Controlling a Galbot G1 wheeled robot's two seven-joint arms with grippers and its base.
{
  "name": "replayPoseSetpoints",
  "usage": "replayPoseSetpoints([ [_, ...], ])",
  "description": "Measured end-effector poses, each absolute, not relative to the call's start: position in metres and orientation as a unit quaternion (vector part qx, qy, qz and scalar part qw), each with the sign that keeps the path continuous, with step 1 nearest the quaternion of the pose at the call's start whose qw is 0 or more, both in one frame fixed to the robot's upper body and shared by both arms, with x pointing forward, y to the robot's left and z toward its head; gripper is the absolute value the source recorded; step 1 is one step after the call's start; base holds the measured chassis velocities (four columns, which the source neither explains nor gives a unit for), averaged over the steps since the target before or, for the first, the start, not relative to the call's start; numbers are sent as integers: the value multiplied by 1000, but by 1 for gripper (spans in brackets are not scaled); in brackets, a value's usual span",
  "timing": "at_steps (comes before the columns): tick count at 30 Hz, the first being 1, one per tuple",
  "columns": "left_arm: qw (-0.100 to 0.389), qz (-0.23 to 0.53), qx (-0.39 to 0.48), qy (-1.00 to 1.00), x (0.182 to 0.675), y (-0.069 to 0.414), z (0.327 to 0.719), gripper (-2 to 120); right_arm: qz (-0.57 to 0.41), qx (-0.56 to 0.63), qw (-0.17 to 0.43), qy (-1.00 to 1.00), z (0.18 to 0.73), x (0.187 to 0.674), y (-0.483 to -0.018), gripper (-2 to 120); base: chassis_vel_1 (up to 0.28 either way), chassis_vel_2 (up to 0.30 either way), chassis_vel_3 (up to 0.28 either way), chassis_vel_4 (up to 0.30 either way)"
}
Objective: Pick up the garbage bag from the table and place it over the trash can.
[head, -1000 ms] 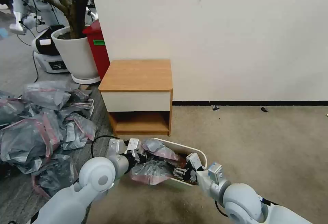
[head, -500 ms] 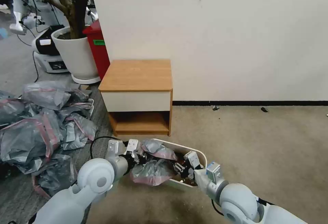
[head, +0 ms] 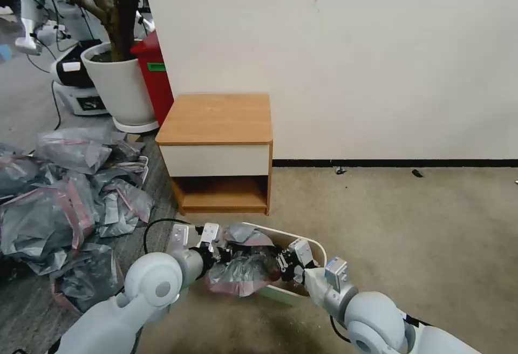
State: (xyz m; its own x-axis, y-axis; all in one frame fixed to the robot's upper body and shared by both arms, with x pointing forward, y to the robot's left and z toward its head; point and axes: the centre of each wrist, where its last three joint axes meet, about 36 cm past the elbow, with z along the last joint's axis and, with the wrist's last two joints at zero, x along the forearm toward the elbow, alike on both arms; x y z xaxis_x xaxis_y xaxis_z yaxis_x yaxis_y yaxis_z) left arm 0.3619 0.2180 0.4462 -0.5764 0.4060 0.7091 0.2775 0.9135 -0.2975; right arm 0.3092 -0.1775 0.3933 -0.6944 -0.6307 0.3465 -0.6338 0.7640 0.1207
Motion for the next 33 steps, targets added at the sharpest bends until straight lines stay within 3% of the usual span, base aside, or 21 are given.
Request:
replayPoseSetpoints([
  [15,423,43,-193,-884,357,213,431,3,-50,356,171,-917,438,328,-180,0,0,0,0,0],
  [26,411,24,-215,-886,342,210,438,3,-33,268,251,-930,437,382,-188,0,0,0,0,0],
  [33,395,28,-215,-892,343,218,450,3,-17,244,288,-926,430,386,-196,0,0,0,0,0],
])
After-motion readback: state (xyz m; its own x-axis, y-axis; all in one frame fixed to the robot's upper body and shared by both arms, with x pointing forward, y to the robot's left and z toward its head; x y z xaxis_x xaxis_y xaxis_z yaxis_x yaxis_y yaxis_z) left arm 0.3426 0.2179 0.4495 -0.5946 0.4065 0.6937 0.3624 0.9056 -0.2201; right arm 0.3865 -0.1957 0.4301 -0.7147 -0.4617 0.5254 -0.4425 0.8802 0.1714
